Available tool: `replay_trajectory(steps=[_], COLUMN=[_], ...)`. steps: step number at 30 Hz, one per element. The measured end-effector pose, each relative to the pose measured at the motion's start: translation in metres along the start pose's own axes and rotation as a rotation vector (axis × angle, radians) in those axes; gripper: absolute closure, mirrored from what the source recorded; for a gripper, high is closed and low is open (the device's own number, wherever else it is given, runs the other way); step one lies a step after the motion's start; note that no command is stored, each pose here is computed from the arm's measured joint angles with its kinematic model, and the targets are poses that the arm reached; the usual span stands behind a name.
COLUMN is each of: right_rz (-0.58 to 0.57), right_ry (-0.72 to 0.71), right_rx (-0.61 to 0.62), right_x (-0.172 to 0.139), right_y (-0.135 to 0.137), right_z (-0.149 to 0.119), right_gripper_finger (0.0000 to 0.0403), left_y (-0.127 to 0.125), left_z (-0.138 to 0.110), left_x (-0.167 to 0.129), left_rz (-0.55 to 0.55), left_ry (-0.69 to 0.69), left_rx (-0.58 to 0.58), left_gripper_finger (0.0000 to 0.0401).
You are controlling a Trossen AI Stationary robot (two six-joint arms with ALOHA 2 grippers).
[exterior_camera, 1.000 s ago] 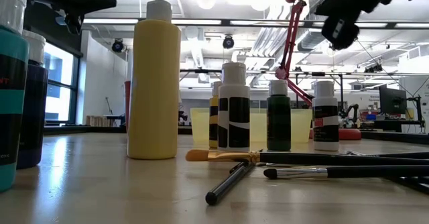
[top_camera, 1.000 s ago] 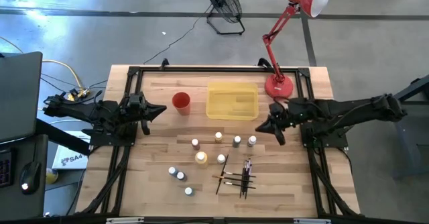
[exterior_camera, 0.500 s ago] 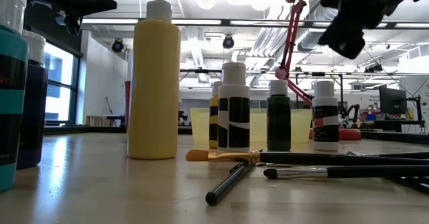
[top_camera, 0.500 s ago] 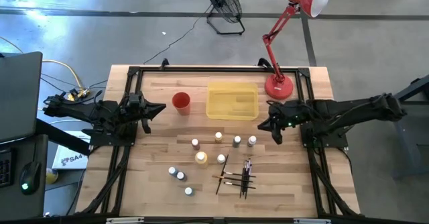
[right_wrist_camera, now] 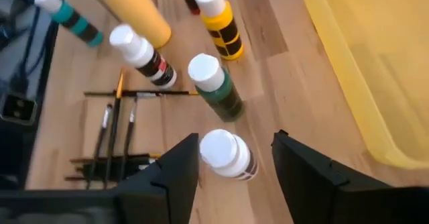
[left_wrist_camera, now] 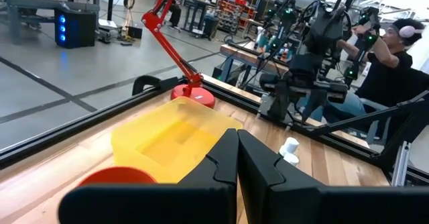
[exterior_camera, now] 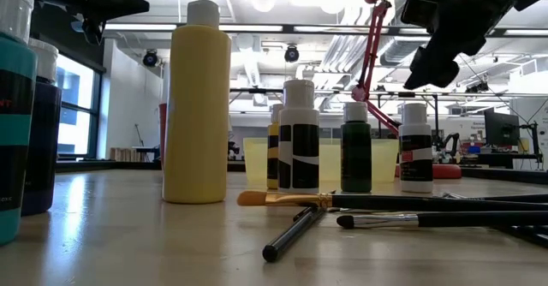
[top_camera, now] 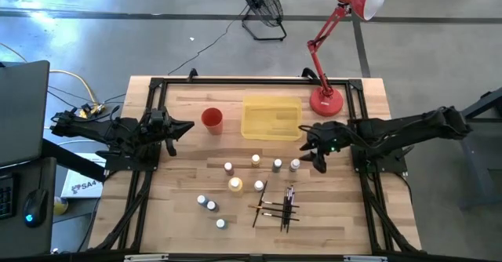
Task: Pick & Place Paint Supplies
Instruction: Put the white paint bottle into the yellow bin
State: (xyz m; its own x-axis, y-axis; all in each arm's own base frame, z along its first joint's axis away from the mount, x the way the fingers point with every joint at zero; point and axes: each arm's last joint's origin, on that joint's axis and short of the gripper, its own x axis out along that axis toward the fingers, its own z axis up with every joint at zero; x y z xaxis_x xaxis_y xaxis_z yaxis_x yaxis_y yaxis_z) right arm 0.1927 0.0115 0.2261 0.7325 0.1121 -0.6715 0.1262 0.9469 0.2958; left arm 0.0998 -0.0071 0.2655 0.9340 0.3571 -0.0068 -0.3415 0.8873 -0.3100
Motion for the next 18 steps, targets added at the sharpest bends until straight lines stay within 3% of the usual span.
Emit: replay_trajectory(steps=[6, 10, 18], right_rz=[-0.013, -0.053, -0.009], right_ry=[0.033, 0.064, 0.101], right_rx=[-0.213, -0.249, -0.245], right_x=[0.008, 0.016, 0.029], right_y=[0.006, 0.007, 0.009], right_z=[-0.004, -0.007, -0.008], right_gripper_finger=[0.0224, 0.0219, 0.0217], left_y=[0.000, 0.000, 0.000], left_z=[0.000, -0.001, -0.001], left_x=[0.000, 0.000, 0.000], left_rz=[0.004, 0.006, 0.005], left_ry=[0.001, 0.005, 0.005], left_rx=[0.001, 0.005, 0.004], left_gripper_finger=[0.0401, 0.0401, 0.0401])
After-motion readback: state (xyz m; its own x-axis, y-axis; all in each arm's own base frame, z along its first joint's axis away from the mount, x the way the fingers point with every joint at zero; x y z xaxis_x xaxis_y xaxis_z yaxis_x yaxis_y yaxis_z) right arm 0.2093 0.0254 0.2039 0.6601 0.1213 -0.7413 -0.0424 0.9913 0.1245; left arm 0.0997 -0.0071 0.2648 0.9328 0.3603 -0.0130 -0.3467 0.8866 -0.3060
